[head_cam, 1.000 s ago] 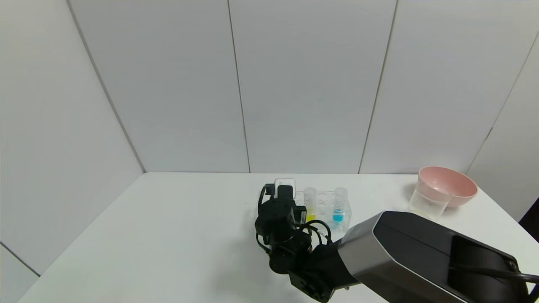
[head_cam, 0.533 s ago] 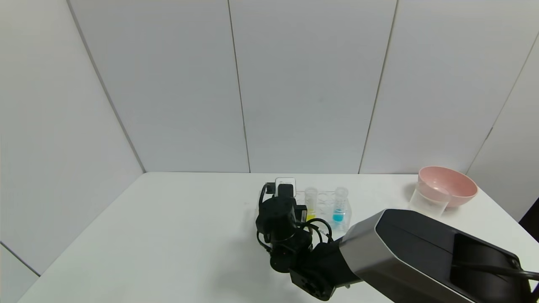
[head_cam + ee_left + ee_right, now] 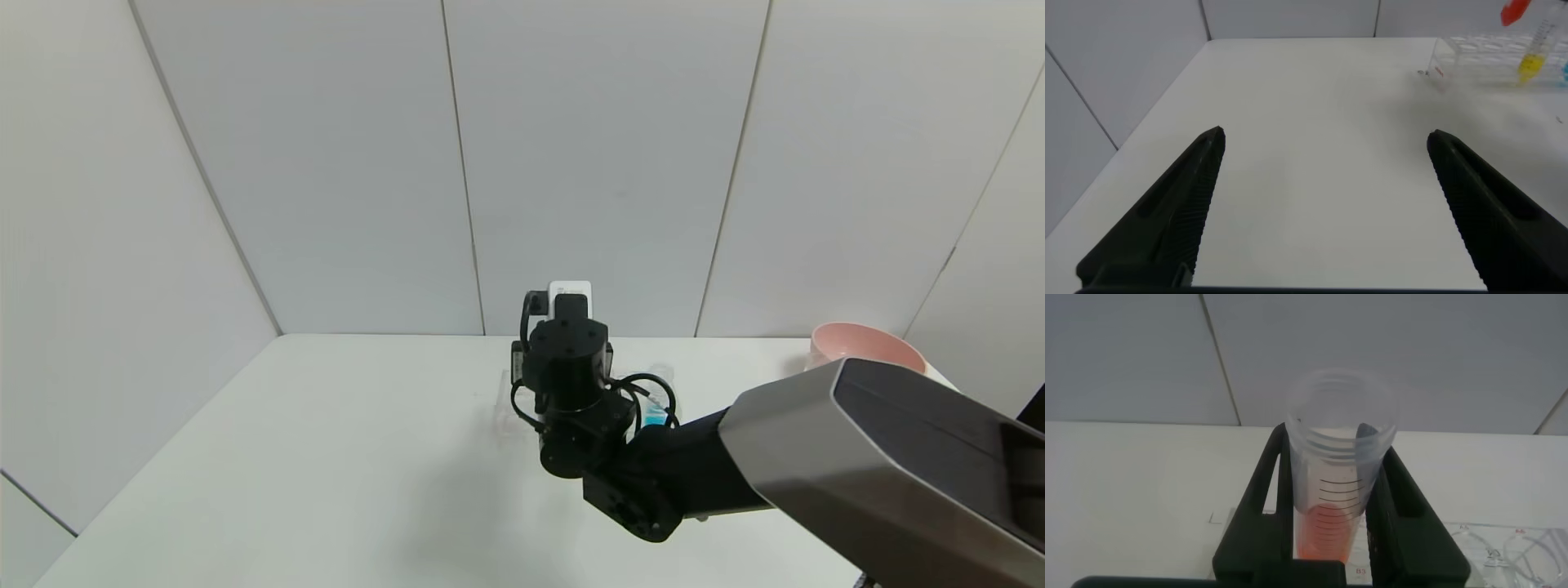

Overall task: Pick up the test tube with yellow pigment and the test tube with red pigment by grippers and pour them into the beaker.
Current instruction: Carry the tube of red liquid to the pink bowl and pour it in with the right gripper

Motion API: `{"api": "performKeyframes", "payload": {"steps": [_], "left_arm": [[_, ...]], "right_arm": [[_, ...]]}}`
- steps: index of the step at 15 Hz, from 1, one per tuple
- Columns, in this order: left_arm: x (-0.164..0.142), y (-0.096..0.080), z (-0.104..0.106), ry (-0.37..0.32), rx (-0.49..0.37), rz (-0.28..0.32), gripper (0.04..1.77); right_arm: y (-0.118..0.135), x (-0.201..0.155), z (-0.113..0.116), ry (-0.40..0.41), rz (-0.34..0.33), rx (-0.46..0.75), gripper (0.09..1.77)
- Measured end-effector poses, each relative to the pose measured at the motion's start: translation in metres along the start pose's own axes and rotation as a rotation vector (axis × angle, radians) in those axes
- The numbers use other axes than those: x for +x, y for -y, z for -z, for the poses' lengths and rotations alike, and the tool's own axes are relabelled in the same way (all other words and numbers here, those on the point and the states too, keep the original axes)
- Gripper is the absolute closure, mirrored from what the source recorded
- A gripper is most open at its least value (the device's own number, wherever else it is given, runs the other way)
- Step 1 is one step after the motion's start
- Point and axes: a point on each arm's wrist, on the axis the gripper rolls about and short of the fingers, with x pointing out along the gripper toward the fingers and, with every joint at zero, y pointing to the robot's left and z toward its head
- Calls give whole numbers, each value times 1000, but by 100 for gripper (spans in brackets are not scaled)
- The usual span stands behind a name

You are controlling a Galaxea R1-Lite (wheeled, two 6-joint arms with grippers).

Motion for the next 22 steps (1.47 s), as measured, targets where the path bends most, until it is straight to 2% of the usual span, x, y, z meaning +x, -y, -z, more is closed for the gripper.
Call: {"api": "performKeyframes", "payload": {"steps": [3,6,8,10,13,17,19,22], "left_arm": [[0,0,0,0,0,0,5],[0,0,0,0,0,0,5],[0,0,0,0,0,0,5],[0,0,0,0,0,0,5],[0,0,0,0,0,0,5],[0,0,0,0,0,0,5],[0,0,0,0,0,0,5],[0,0,0,0,0,0,5]], "right_arm": [[8,-6,-39,56,0,23,130],[43,2,-76,110,39,40,130],[91,17,-94,129,104,34,130],[151,29,-104,127,166,13,130],[248,32,-114,103,198,-22,130],[358,19,-133,131,159,-98,130],[410,3,-139,143,68,-170,130],[461,-22,-138,146,-95,-282,130]]}}
